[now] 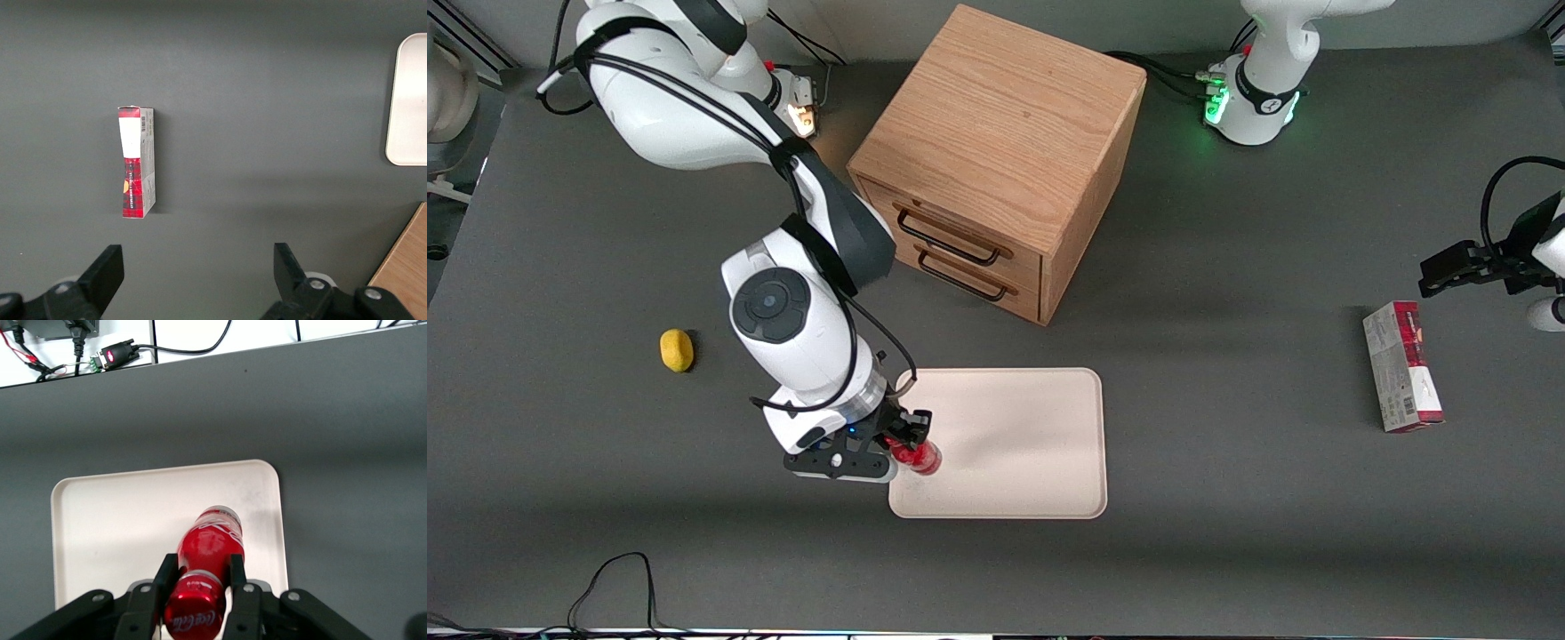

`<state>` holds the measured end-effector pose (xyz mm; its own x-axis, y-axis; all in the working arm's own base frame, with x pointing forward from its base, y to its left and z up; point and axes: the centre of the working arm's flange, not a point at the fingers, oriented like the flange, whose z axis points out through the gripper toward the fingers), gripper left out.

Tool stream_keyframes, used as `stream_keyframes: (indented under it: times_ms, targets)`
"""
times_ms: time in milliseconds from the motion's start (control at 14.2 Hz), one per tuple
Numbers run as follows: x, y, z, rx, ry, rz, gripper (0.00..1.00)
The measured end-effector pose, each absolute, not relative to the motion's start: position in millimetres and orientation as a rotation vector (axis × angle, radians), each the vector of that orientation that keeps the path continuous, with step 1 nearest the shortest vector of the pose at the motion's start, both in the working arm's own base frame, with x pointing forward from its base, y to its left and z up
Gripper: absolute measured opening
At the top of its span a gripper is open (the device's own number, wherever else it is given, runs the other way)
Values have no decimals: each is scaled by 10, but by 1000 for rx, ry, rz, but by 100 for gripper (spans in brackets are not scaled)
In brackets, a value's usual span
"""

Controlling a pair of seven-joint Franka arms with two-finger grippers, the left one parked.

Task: Place coke bottle on tray
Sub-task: 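Lift the bottle and carry it over the cream tray, then lower the bottle onto the tray and open the right gripper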

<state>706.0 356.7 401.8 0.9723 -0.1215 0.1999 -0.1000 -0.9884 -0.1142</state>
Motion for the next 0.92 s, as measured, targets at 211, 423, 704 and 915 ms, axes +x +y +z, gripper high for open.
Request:
stream_keyframes:
  times_ms: [211,423,704,915]
  targets:
    - [7144,3591,3550,-3026,148,-322,36]
    - [7164,3581,3300,-3046,127,-301,36]
    - [7188,3541,3263,-3059,95,-313,51]
    - [7203,3554,3305,-3049,87,-348,80]
